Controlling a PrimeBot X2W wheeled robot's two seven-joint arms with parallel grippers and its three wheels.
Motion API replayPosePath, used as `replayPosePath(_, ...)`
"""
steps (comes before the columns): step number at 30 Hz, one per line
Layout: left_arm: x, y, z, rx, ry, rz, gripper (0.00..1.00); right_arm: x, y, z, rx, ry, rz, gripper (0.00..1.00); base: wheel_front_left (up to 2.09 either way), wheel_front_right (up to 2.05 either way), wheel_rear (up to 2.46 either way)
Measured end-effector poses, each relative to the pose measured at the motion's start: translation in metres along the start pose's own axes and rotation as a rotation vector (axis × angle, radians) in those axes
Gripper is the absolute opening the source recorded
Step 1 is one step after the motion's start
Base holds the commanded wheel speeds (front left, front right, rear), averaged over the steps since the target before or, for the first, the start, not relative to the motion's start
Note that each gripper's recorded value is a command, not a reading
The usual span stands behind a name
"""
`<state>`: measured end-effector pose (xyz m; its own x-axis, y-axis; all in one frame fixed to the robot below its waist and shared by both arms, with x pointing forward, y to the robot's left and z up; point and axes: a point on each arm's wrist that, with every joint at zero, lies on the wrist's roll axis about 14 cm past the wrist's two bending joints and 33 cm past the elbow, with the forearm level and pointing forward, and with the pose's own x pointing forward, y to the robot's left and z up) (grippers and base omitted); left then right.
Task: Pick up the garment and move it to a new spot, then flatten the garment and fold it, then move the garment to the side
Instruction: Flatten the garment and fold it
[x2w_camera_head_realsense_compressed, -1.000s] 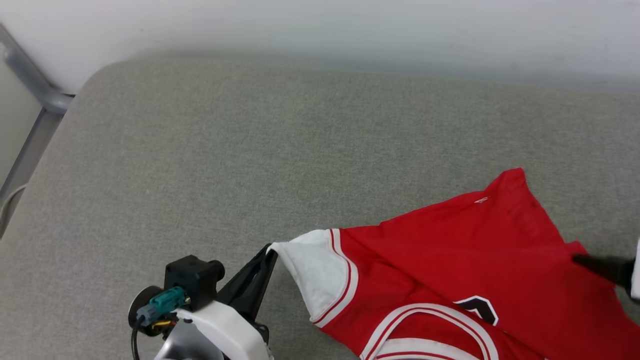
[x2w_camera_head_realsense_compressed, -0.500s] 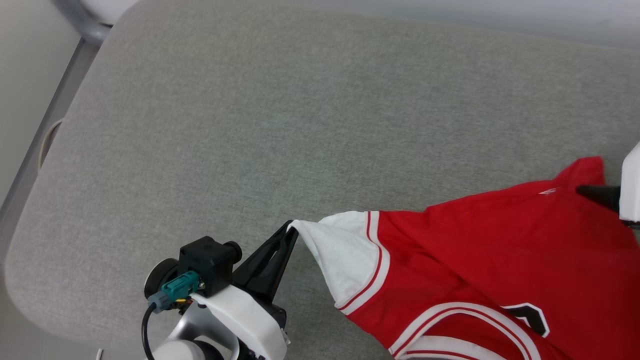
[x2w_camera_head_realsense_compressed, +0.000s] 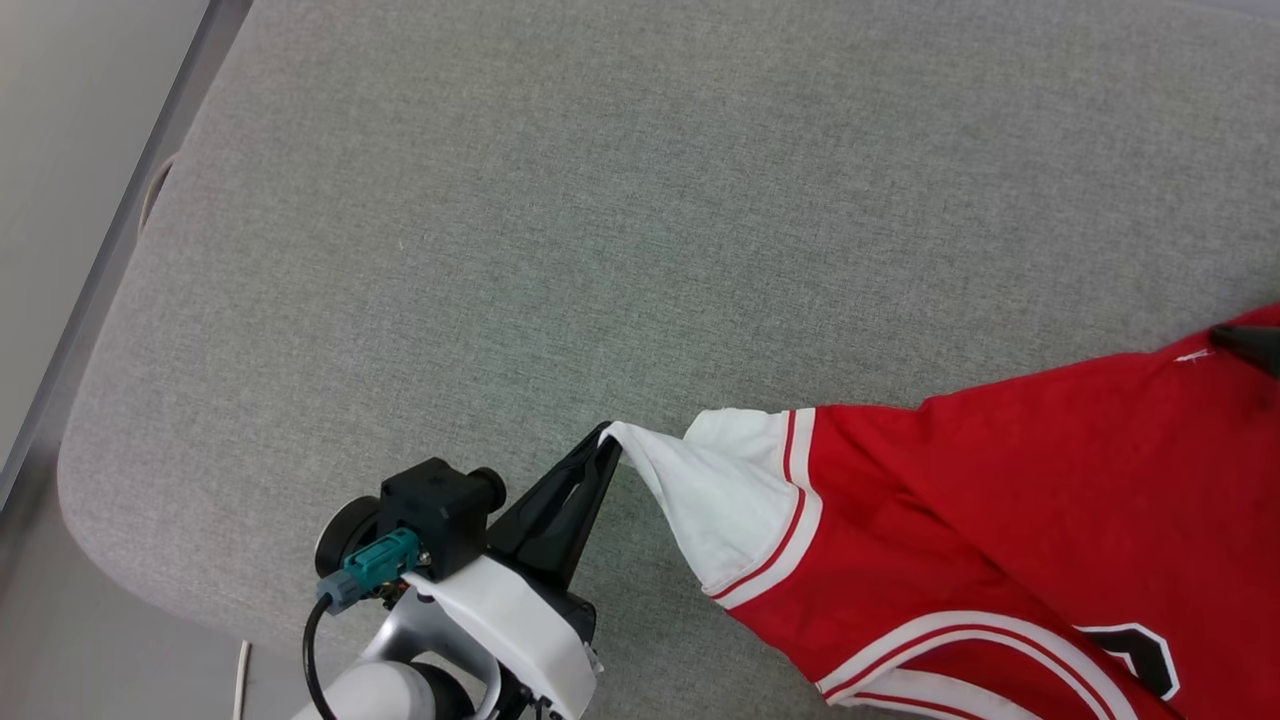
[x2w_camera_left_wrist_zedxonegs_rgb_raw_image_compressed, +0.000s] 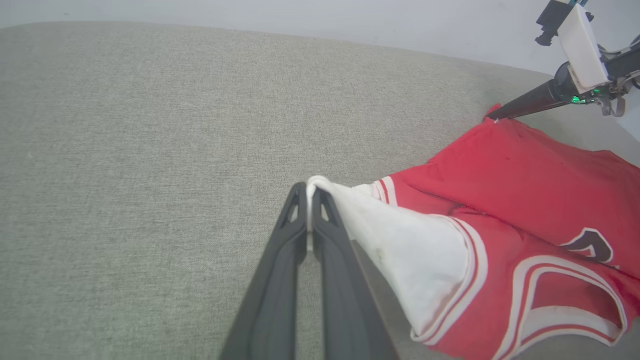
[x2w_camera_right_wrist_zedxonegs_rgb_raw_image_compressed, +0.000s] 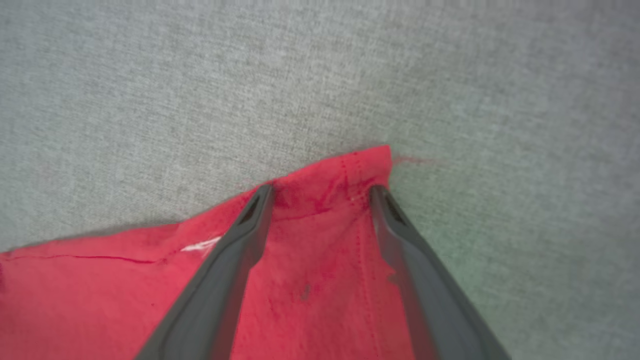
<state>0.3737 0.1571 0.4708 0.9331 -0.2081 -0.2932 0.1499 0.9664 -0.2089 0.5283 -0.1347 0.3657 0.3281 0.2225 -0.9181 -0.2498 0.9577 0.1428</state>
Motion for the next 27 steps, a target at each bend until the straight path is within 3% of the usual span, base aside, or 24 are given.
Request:
replayPosePath(6,0.001,0.003,-0.007,-0.004,0.018,0.009,0.00,0.013,0.003,-0.003,-0.026,0.015,0.001,1.00,0.00,0.00,0.00)
replayPosePath(7,0.001,0.003,-0.007,-0.002,0.017,0.010,0.00,0.013,0.004,-0.003,-0.025,0.017,0.002,0.87,0.00,0.00,0.00)
replayPosePath(8,0.001,0.003,-0.006,-0.001,0.015,0.007,0.00,0.013,0.004,-0.003,-0.028,0.016,0.002,0.00,0.00,0.00,0.00)
replayPosePath(19,-0.011,-0.001,0.012,0.028,-0.048,-0.005,0.00,-0.015,0.021,0.012,-0.026,-0.147,0.050,0.00,0.00,0.00,0.00)
replayPosePath(24,-0.018,-0.004,0.024,0.042,-0.086,-0.014,0.00,-0.043,0.020,0.027,-0.011,-0.269,0.059,0.00,0.00,0.00,0.00)
replayPosePath(27,-0.022,-0.009,0.041,0.063,-0.142,-0.030,0.00,-0.080,0.015,0.045,0.014,-0.410,0.064,0.00,0.00,0.00,0.00)
